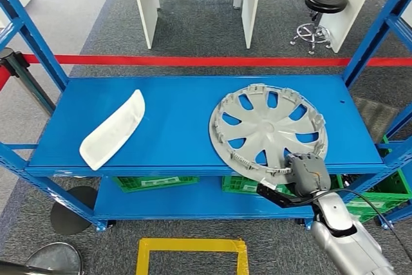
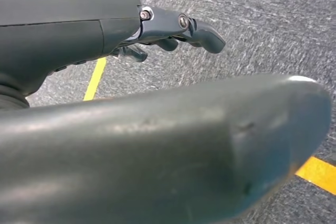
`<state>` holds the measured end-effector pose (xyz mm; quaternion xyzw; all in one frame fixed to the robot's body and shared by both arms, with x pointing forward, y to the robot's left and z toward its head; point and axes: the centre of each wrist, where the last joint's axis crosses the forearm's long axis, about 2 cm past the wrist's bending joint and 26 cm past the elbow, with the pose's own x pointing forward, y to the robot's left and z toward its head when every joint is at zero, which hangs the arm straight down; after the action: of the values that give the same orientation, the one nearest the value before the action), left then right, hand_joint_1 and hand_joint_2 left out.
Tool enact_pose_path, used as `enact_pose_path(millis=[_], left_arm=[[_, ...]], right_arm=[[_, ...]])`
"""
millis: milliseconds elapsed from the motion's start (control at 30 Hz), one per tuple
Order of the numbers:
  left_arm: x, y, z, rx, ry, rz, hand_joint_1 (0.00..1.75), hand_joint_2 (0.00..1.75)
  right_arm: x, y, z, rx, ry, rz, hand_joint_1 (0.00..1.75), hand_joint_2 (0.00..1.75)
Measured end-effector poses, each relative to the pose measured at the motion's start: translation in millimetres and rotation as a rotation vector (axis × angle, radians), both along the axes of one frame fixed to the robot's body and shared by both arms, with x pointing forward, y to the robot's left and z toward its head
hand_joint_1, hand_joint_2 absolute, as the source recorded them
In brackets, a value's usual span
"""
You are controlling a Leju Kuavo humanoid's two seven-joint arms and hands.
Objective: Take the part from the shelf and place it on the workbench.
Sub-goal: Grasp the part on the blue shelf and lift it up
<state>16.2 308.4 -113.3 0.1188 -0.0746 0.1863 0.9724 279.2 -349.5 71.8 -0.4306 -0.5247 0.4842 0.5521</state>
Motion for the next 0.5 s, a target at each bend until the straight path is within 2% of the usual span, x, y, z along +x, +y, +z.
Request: enact_pose_path(millis=[233, 433, 500], left_arm=[[0.0, 0.3, 0.0, 0.002, -0.005, -0.002, 0.00, 0.00], [-0.3, 0.1, -0.1, -0.008, -0.009, -0.006, 0.00, 0.00], [-1.1, -0.2, -0.1, -0.003, -0.025, -0.003, 0.00, 0.00]], right_arm=[[1.2, -1.4, -0.9, 0.005, -0.017, -0.006, 1.75, 1.75], [-3.9, -1.6, -3.1, 0.030, -0.130, -0.006, 1.75, 1.75], [-16.2, 5.9, 0.1, 0.120, -0.237, 0.029, 1.75, 1.75]])
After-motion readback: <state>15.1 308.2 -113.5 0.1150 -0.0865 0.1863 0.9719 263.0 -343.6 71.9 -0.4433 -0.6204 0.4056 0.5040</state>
